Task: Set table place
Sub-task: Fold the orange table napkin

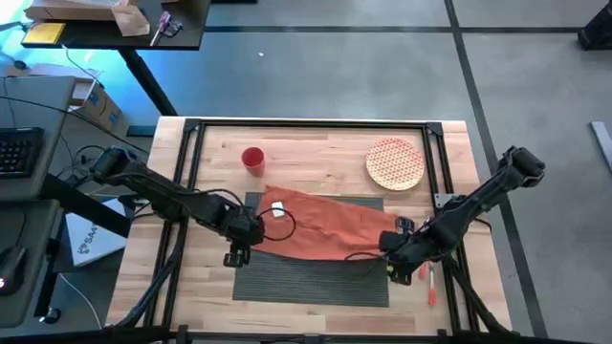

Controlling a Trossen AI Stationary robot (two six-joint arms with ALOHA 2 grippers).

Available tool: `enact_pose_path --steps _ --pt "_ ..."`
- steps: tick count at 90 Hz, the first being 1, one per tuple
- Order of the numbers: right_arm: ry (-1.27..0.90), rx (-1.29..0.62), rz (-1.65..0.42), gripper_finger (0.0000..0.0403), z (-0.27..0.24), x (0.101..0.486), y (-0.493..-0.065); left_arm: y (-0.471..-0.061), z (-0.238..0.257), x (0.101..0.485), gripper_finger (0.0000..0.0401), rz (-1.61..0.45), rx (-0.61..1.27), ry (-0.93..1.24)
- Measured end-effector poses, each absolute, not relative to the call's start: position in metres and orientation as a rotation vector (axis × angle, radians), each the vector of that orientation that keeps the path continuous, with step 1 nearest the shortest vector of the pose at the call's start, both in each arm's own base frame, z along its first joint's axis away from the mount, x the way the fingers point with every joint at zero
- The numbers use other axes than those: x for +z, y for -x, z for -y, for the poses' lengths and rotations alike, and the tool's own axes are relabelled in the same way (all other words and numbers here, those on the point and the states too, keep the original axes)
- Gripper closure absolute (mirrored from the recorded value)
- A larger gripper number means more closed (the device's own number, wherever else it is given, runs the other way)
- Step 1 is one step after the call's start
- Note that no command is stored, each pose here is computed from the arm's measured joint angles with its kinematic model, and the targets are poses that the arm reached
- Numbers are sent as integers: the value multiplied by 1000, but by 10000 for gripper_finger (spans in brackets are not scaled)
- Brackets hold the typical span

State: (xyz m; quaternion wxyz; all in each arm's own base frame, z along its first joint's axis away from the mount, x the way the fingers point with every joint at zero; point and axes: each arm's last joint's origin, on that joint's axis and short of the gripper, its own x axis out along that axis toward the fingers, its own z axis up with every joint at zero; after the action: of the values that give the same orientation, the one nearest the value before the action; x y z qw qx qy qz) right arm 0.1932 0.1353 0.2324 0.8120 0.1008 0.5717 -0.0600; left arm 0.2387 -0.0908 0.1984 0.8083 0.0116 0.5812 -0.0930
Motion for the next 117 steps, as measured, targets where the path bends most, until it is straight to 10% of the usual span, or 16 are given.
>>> enact_pose_path --steps 33,54,101,117 --pt "-237 -160 -1227 403 -126 232 -199 -234 89 136 282 -1407 -204 -105" --pt "-252 -140 -1245 403 -127 232 -198 -243 91 132 380 -1425 -210 -105" --pt "-532 170 -1263 403 -122 356 -199 -240 98 306 401 -1077 -280 113" --pt "-440 -118 -1215 403 -64 386 -194 -223 88 325 401 -945 -98 334"
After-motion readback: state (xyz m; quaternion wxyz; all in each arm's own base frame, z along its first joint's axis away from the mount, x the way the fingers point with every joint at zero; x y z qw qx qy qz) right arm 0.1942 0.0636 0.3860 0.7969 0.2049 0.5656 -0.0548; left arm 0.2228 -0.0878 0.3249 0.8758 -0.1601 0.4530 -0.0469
